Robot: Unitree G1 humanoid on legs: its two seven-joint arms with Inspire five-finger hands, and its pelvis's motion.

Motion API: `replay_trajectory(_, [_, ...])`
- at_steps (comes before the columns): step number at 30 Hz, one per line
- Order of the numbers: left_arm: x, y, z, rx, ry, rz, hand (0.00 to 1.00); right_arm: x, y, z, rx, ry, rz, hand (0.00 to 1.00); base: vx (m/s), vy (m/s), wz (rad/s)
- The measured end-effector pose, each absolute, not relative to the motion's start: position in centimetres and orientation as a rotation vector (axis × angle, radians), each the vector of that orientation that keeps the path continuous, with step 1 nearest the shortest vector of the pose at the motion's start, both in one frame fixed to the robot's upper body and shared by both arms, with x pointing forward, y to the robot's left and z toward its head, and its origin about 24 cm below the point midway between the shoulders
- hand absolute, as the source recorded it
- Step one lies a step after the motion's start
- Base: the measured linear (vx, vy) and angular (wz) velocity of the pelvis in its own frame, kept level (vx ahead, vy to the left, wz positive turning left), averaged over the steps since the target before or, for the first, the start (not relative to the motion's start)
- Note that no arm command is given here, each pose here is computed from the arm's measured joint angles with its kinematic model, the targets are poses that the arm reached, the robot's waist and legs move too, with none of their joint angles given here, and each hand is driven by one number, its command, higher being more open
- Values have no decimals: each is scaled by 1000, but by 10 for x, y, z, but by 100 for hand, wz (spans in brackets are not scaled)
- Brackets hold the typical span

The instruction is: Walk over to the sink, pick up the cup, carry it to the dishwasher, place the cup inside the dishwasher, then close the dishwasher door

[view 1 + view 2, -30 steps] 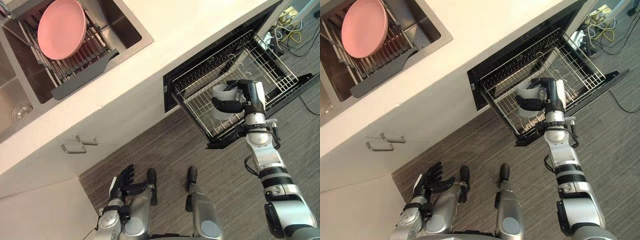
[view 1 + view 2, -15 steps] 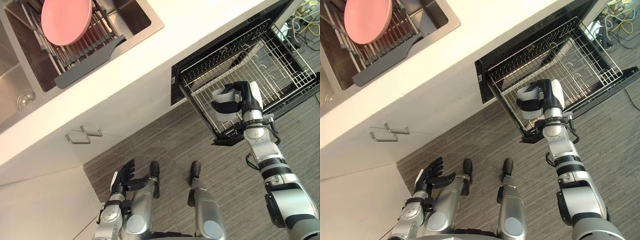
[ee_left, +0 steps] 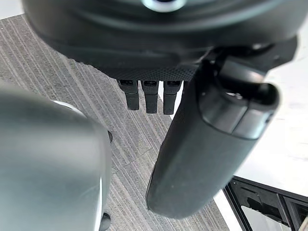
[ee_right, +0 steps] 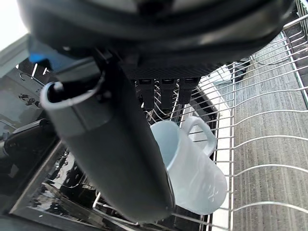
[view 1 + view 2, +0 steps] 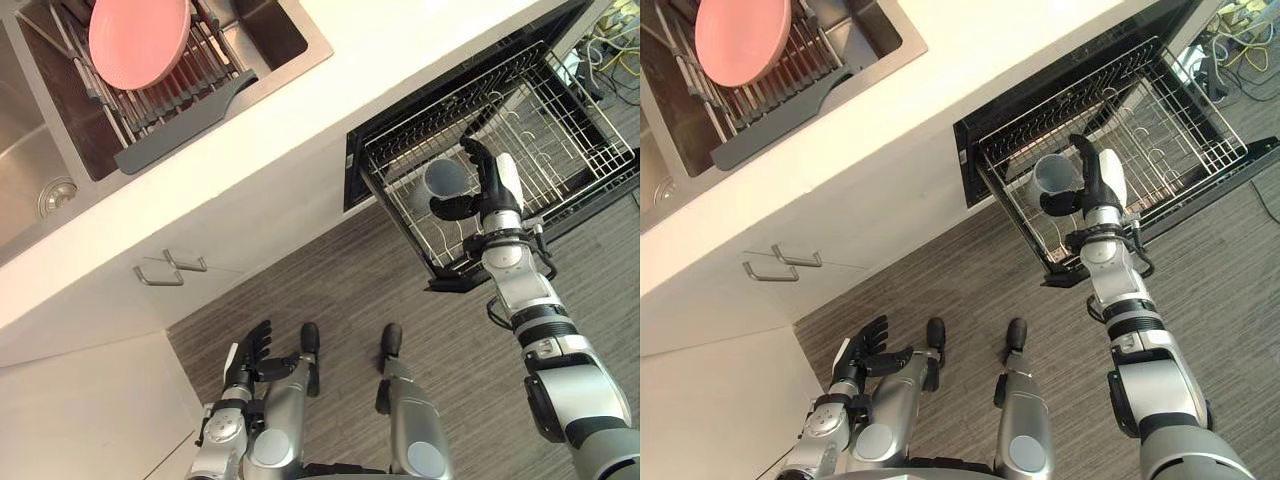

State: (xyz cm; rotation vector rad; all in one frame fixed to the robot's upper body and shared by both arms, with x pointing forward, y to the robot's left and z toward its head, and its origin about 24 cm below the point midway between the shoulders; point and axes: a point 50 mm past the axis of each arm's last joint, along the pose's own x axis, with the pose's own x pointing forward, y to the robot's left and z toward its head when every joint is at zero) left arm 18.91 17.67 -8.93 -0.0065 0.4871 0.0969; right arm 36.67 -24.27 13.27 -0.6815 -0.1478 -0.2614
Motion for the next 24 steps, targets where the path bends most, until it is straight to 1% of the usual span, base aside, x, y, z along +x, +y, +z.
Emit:
replay_trajectory(8, [191,173,-89,-8,490,82,90,342,-234,105,-488,-139,-278,90,4,1,-7])
replay_trajectory(17, [187,170,-94,42,529,47,90,292,-213,77,-353,-157,-254,90,39,-8,2])
replay_trajectory(20, [178,172,-103,56,585,48,90,270,-208,67,-331,-144,-254,90,29,-1,1])
replay_trajectory(24, [165,172,-112,60,640,48,90,246,-200,68,-294,-190,-252,90,9,-1,1])
